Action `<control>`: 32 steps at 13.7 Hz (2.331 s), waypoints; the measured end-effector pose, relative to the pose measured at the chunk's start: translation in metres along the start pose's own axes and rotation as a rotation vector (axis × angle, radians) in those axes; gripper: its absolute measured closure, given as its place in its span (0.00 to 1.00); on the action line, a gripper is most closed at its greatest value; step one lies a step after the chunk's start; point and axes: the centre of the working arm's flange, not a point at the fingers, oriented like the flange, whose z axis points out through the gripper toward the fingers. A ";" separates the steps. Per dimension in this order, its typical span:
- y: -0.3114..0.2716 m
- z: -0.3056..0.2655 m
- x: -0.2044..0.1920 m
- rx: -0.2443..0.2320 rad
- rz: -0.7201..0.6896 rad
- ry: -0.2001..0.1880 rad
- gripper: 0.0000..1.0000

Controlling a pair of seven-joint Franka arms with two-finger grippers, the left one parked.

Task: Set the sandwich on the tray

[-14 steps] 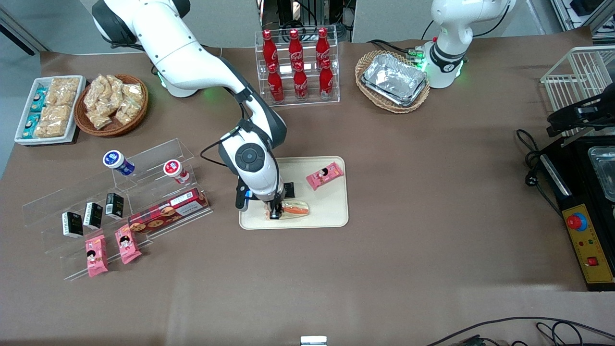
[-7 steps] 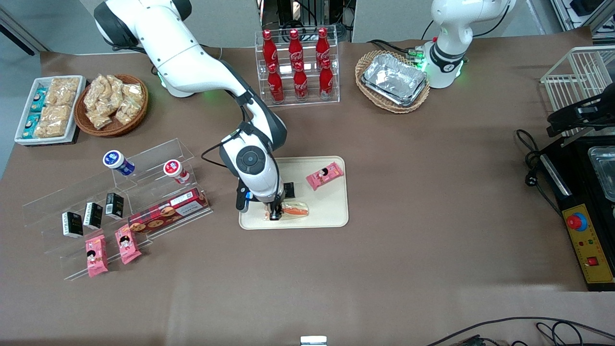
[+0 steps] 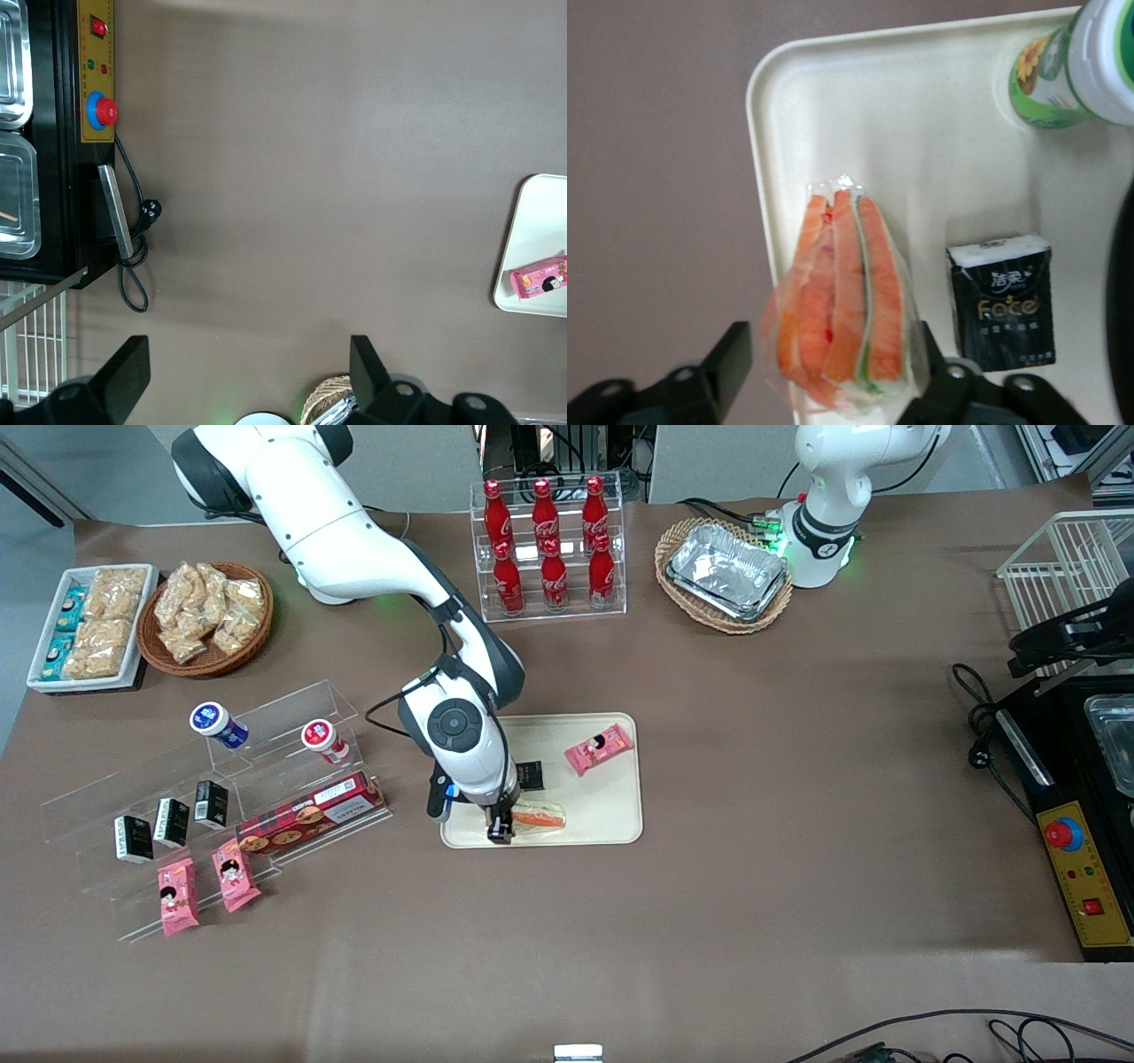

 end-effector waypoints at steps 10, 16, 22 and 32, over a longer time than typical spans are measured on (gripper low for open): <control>-0.021 -0.134 0.014 -0.031 0.011 0.013 0.00; -0.042 -0.234 0.099 -0.119 -0.324 0.004 0.00; -0.067 -0.300 0.222 -0.159 -0.851 -0.041 0.00; -0.086 -0.368 0.429 -0.062 -1.646 -0.047 0.00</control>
